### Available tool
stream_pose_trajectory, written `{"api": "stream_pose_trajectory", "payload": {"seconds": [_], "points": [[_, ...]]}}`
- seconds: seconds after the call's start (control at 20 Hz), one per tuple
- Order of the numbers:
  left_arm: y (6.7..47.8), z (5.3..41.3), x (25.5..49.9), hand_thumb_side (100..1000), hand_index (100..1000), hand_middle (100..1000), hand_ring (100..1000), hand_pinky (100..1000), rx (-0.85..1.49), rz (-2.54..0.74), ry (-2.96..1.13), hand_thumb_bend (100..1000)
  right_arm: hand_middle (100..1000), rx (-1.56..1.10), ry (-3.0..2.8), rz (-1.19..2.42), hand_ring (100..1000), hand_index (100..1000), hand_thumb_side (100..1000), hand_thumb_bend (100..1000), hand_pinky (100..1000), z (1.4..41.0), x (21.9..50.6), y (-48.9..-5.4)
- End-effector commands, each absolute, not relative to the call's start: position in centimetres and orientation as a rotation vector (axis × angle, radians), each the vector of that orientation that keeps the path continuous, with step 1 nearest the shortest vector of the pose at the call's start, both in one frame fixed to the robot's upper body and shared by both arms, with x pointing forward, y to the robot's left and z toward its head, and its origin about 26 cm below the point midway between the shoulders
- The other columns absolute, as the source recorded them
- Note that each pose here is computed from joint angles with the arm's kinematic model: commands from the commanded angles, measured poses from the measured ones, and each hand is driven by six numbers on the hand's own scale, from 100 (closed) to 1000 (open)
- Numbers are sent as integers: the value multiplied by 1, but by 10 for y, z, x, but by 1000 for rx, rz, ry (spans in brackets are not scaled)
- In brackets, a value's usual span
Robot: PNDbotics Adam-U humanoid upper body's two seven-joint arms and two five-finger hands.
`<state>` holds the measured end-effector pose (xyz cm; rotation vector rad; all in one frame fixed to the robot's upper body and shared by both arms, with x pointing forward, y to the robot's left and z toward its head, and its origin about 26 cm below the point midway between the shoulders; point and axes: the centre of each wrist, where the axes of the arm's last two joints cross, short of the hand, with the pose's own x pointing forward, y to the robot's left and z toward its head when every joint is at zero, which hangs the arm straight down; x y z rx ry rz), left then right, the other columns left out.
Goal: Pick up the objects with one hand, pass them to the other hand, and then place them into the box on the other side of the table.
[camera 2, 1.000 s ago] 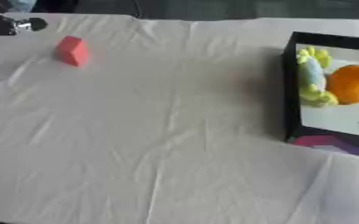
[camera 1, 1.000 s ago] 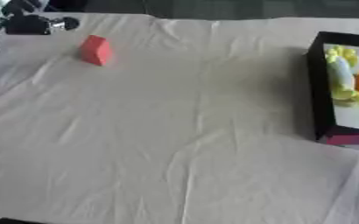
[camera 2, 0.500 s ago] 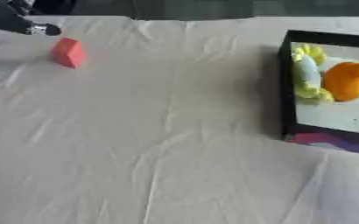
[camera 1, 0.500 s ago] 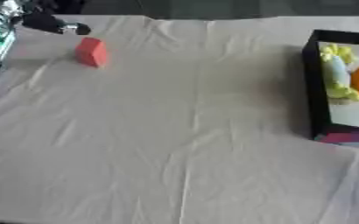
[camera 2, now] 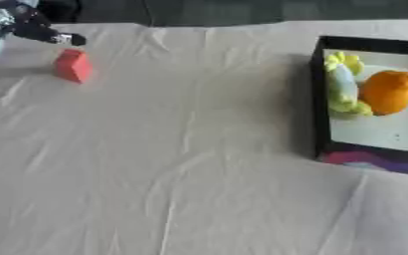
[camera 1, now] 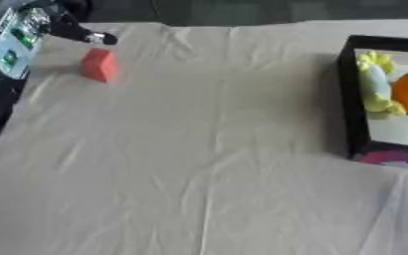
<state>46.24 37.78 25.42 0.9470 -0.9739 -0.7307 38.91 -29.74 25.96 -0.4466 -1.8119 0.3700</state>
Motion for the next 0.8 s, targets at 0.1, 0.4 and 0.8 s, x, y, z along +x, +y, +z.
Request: {"api": "stream_pose_trajectory", "payload": {"seconds": [0.1, 0.4, 0.8], "points": [[379, 263, 467, 564, 802, 739, 853, 932, 1008, -682, -948, 925, 811, -451, -1844, 385, 856, 898, 664, 279, 952, 272, 389, -295], [376, 251, 473, 551, 785, 735, 849, 924, 1043, -680, -890, 929, 809, -434, -1846, 394, 854, 896, 665, 277, 952, 272, 390, -291], [382, 244, 473, 541, 774, 742, 855, 927, 1065, -643, -843, 937, 807, -428, -1840, 391, 853, 896, 668, 274, 952, 269, 390, -291]]}}
